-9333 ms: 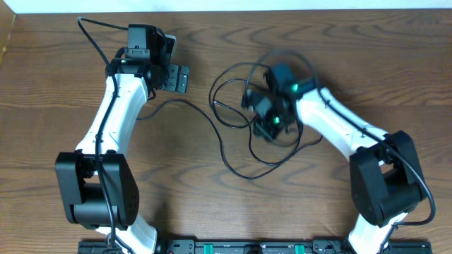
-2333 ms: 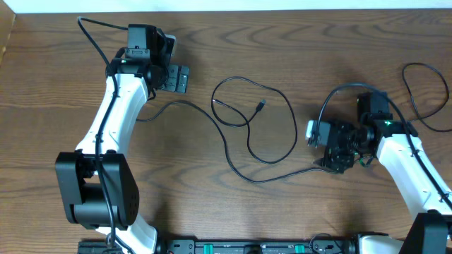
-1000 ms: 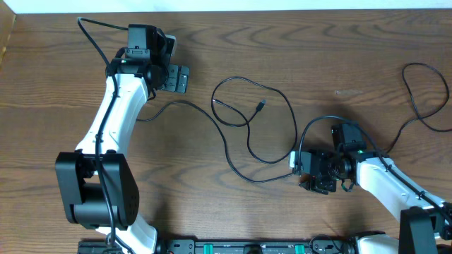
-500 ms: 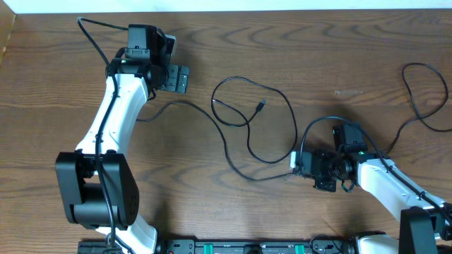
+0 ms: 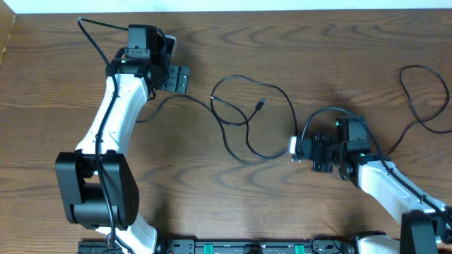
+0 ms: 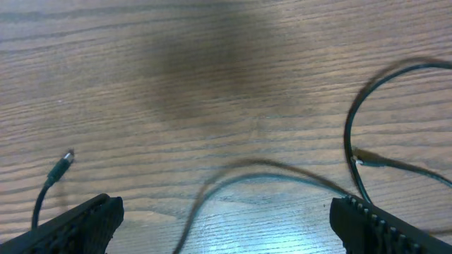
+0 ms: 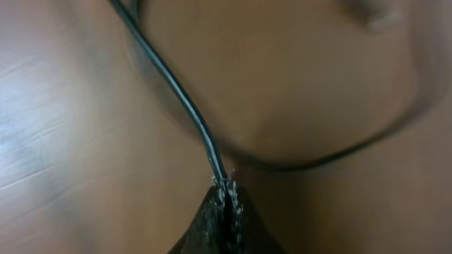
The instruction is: Untangle cables
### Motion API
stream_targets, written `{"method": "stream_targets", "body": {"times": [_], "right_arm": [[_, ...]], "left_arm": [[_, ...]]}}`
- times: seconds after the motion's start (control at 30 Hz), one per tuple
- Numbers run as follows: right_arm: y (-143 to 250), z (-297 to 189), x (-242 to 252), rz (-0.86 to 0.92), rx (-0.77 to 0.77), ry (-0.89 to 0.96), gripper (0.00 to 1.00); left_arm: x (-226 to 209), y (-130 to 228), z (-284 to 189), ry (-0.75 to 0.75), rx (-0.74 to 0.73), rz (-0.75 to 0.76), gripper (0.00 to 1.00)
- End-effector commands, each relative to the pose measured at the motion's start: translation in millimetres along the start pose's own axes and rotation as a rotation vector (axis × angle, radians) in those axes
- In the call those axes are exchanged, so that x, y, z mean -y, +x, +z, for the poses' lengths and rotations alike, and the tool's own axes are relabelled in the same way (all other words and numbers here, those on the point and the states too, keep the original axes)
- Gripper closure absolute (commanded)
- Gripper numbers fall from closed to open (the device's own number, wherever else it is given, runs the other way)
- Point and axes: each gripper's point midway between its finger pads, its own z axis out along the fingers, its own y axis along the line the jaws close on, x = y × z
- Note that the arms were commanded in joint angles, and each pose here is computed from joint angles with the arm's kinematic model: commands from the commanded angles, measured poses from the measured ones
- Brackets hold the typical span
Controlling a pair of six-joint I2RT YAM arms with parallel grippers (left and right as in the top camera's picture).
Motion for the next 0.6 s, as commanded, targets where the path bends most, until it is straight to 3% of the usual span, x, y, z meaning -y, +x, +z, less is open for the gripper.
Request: {"method": "stream_targets", "body": {"times": [0.0,0.13,0.23,0.43,0.57], "right_arm": [[-59.0,-30.3,45.8,-0.104,0.243,0.174,0.99],[-86.5,-57.7,78.0,-0.158,0.327,0.332,0.99],[-74.9,-70.2,110.8,-0.089,0.246,0.487,0.99],[10.2,-131.4,181.3,0.335,0.01,0.917,0.99],[90.2,-207.5,205.2,0.725,0.023,1.246,0.99]], "left_arm": [[-0.4,4.4,1.9,-0.006,-0.013,-0.005,0.02],[-0.4,4.4,1.9,-0.006,-0.013,-0.005,0.02],[-0.5,4.4,1.9,-0.006,-0.013,-0.005,0.02],[-0.4,4.4,1.9,-0.006,-0.013,-0.005,0.02],[-0.4,4.4,1.9,-0.006,-0.013,-0.005,0.02]]}}
